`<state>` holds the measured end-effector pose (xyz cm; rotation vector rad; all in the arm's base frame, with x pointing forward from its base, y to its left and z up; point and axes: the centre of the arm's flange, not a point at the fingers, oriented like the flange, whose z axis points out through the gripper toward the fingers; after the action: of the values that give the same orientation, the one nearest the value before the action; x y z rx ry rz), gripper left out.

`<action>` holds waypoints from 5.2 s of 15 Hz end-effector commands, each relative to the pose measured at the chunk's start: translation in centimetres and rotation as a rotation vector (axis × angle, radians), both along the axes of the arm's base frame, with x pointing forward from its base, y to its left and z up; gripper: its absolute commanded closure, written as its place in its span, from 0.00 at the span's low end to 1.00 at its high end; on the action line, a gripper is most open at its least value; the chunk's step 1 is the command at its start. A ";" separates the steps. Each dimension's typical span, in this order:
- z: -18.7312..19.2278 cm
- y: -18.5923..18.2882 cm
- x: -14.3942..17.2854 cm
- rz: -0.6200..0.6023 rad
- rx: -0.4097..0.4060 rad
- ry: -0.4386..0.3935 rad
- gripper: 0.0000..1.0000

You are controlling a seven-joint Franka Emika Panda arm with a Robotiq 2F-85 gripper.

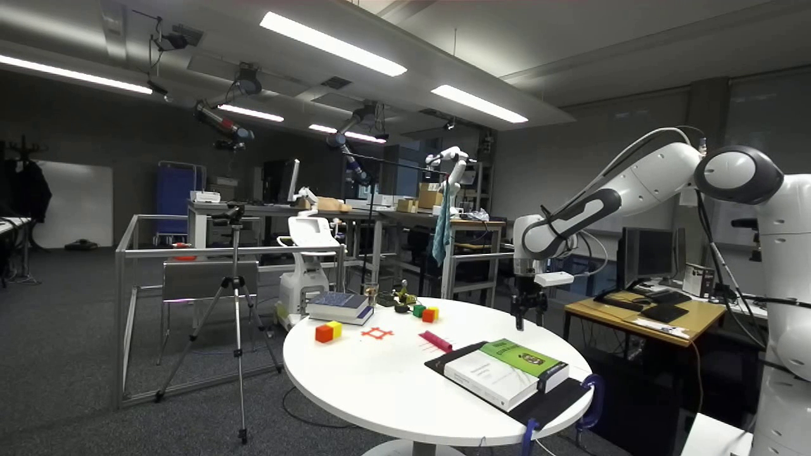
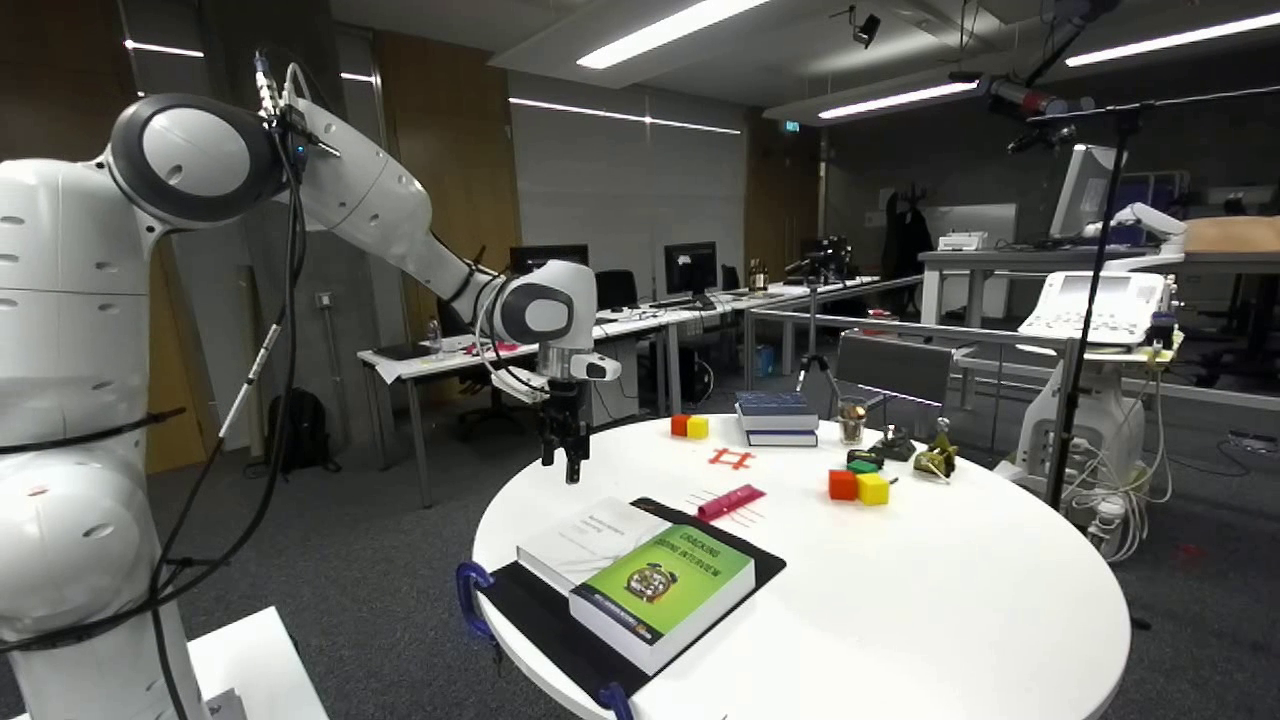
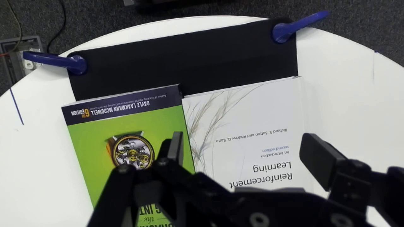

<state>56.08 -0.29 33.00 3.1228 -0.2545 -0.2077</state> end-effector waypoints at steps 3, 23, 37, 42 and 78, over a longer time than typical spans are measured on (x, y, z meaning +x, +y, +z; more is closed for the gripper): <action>-2.8 0.0 0.5 0.080 0.021 -0.022 0.00; -12.7 0.4 3.3 0.246 0.066 -0.249 0.00; -13.5 -2.7 4.1 0.322 0.266 -0.274 0.00; -14.3 -3.0 4.2 0.330 0.252 -0.280 0.00; -15.5 -9.0 4.5 0.245 0.221 -0.264 0.00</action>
<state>60.27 -7.22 17.18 3.3548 0.1525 0.1926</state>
